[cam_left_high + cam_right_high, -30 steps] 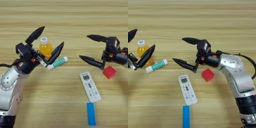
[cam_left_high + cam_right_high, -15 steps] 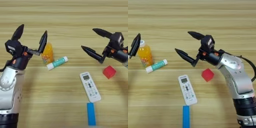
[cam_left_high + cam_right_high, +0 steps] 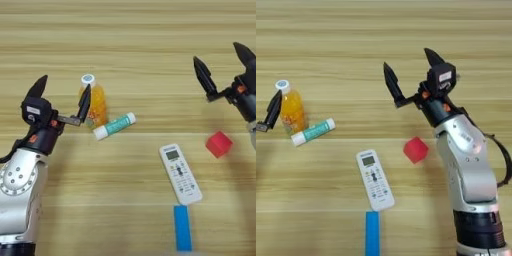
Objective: Move the objects on the table
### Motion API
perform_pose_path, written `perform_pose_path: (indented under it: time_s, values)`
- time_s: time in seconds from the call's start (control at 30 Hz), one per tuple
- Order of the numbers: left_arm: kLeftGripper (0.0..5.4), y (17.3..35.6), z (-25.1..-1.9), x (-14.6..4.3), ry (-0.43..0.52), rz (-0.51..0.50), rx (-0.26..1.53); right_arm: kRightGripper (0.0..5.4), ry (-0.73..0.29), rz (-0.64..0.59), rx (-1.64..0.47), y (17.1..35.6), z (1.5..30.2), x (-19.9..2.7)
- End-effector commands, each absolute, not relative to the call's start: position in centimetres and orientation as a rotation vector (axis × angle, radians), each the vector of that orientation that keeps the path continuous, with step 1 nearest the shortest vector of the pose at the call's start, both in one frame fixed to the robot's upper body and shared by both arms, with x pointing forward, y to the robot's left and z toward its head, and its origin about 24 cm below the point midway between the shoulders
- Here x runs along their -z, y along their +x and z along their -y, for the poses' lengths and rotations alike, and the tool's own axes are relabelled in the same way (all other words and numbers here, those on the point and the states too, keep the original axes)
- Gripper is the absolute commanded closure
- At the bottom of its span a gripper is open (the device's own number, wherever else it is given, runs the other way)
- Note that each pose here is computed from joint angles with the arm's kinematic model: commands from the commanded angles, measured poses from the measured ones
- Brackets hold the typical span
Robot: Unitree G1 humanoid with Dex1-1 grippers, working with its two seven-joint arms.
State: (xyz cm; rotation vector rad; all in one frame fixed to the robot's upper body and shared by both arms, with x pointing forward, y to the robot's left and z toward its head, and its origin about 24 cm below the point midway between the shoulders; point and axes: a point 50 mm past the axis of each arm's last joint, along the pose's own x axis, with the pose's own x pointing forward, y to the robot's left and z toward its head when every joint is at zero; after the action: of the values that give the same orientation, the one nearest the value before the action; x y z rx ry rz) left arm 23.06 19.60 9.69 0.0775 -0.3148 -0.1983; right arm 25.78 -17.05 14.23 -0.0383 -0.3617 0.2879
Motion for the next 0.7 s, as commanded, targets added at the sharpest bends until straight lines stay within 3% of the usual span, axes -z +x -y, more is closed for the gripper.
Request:
perform_pose_path:
  time_s: [0.03,0.33,0.57,0.7]
  values:
    - [0.01,23.3,-19.6,-9.3,0.088,0.306,0.162,0.0,-0.053,0.372,-0.255,25.8,16.9,-13.7]
    - [0.01,23.5,-19.4,-8.6,0.045,0.31,0.116,0.0,-0.026,0.424,-0.362,27.2,13.3,-14.6]
    - [0.01,23.5,-18.7,-8.8,0.05,0.328,0.199,0.0,-0.025,0.423,-0.365,27.5,12.8,-14.3]
    - [0.01,24.4,-18.5,-8.9,0.034,0.319,0.227,0.0,-0.023,0.425,-0.364,27.6,12.7,-14.2]
